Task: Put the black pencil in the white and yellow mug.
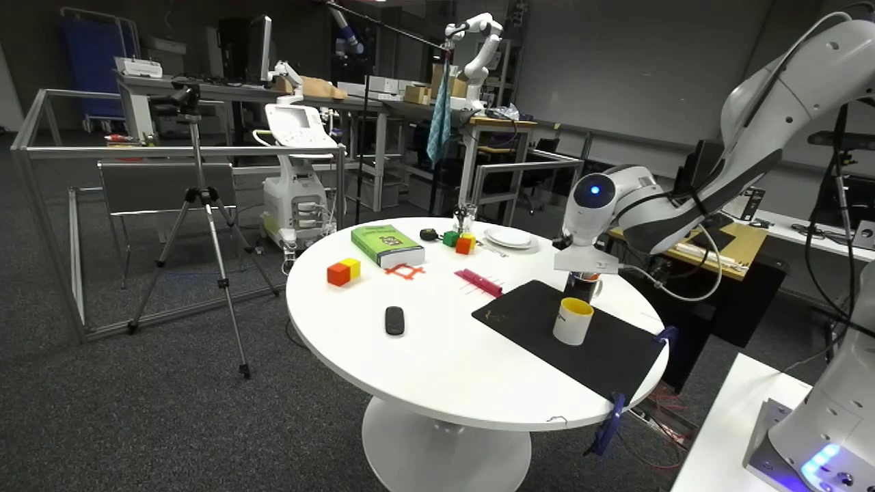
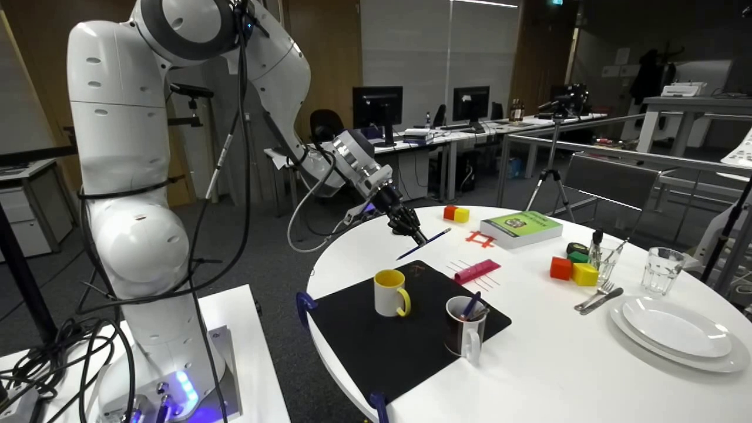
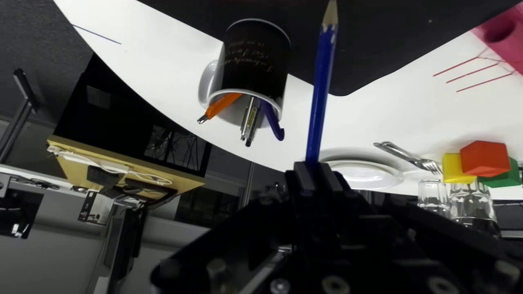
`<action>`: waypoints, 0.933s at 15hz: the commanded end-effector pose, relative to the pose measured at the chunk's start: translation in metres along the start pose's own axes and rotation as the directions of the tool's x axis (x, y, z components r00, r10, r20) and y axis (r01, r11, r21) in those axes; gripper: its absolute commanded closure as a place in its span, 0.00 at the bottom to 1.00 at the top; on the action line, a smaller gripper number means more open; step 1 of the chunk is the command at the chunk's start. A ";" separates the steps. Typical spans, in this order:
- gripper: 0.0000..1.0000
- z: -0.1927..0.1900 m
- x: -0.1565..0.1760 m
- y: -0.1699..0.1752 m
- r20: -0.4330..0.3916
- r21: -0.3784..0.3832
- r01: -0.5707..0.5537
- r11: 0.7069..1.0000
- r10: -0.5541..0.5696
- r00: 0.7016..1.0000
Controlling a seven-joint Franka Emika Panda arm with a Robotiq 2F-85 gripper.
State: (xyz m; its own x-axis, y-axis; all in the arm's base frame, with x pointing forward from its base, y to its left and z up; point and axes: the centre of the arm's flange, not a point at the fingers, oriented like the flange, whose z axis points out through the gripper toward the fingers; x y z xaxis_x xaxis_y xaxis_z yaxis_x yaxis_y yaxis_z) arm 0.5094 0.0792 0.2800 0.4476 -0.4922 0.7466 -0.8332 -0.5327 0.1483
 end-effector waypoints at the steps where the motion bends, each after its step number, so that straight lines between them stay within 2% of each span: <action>1: 0.98 -0.005 -0.013 0.023 -0.082 -0.044 -0.026 0.999 0.022 0.996; 9: 0.98 0.004 -0.044 0.026 -0.158 -0.104 -0.053 0.993 0.036 0.987; 14: 0.98 0.017 -0.065 0.018 -0.191 -0.143 -0.026 0.989 -0.002 0.982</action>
State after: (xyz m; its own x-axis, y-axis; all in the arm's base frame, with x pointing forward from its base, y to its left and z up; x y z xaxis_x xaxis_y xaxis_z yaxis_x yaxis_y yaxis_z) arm 0.4700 0.0893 0.2357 0.3875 -0.3908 0.8349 -0.8795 -0.4282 0.2077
